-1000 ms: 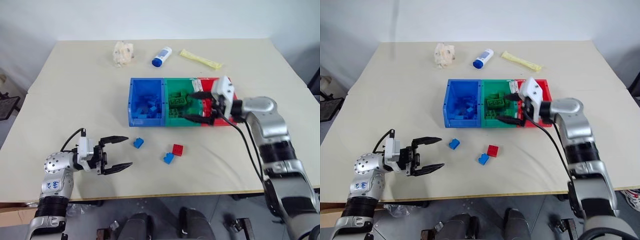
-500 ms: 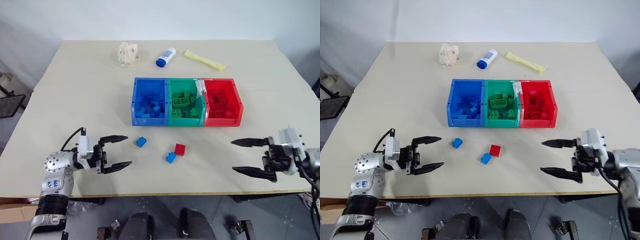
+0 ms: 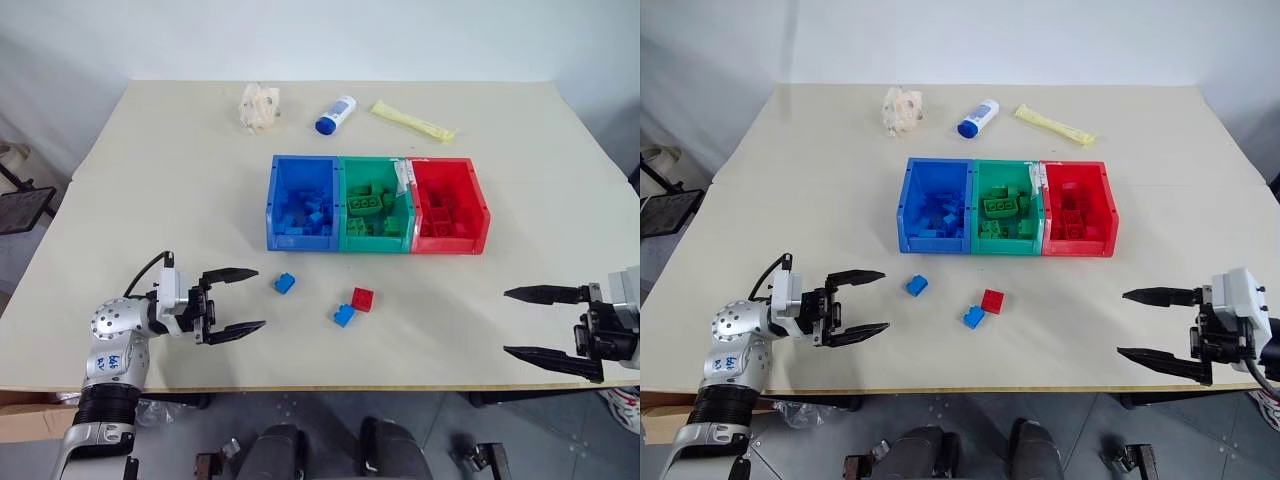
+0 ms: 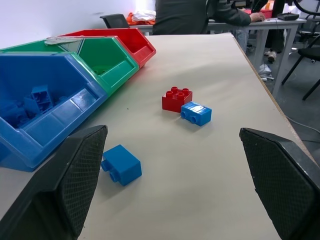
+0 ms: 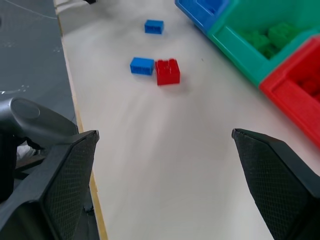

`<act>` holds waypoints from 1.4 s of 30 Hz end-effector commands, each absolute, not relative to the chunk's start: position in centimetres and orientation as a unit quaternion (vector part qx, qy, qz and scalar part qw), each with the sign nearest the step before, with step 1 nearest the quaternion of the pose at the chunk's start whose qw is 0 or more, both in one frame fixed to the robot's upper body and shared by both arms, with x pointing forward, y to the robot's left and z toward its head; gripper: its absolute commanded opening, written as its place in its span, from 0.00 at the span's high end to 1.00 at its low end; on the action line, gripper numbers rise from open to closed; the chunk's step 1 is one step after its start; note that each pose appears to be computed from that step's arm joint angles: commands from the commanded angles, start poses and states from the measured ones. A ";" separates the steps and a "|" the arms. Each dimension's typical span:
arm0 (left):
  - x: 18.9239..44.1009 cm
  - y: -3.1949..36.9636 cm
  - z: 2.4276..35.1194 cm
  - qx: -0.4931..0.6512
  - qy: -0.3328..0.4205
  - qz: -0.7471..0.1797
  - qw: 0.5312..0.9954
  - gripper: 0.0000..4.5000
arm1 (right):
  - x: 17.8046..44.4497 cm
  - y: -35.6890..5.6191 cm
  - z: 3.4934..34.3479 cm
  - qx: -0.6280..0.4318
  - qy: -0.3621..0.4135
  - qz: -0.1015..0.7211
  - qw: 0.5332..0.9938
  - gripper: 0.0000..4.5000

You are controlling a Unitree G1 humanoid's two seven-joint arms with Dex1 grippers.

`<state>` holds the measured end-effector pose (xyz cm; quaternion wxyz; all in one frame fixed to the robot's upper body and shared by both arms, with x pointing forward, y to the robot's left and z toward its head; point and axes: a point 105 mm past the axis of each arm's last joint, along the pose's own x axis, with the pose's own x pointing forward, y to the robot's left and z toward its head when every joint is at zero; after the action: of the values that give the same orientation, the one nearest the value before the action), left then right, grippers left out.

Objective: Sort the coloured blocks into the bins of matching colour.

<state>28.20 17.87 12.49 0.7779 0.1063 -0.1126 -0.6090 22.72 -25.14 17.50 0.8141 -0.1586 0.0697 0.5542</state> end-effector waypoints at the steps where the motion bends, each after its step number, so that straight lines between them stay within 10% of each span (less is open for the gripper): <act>1: 28.2 18.0 13.0 0.117 -0.123 -0.608 0.776 0.00 | 24.0 -21.9 17.7 -0.185 0.072 0.577 0.792 0.01; 28: 27.2 18.1 13.2 0.122 -0.128 -0.600 0.780 0.00 | 31.3 -10.4 10.7 -0.234 0.110 0.584 0.770 0.01; 37: 27.0 18.2 13.1 0.123 -0.126 -0.598 0.782 0.00 | 31.5 -10.3 11.0 -0.232 0.100 0.580 0.774 0.66; 42: 27.2 18.3 13.1 0.122 -0.126 -0.597 0.783 0.00 | 31.4 -10.5 12.4 -0.223 0.077 0.577 0.782 0.68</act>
<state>27.16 17.81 12.35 0.7804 0.1101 -0.1127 -0.6051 31.49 -10.39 10.78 0.7761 -0.2259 0.1067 0.5791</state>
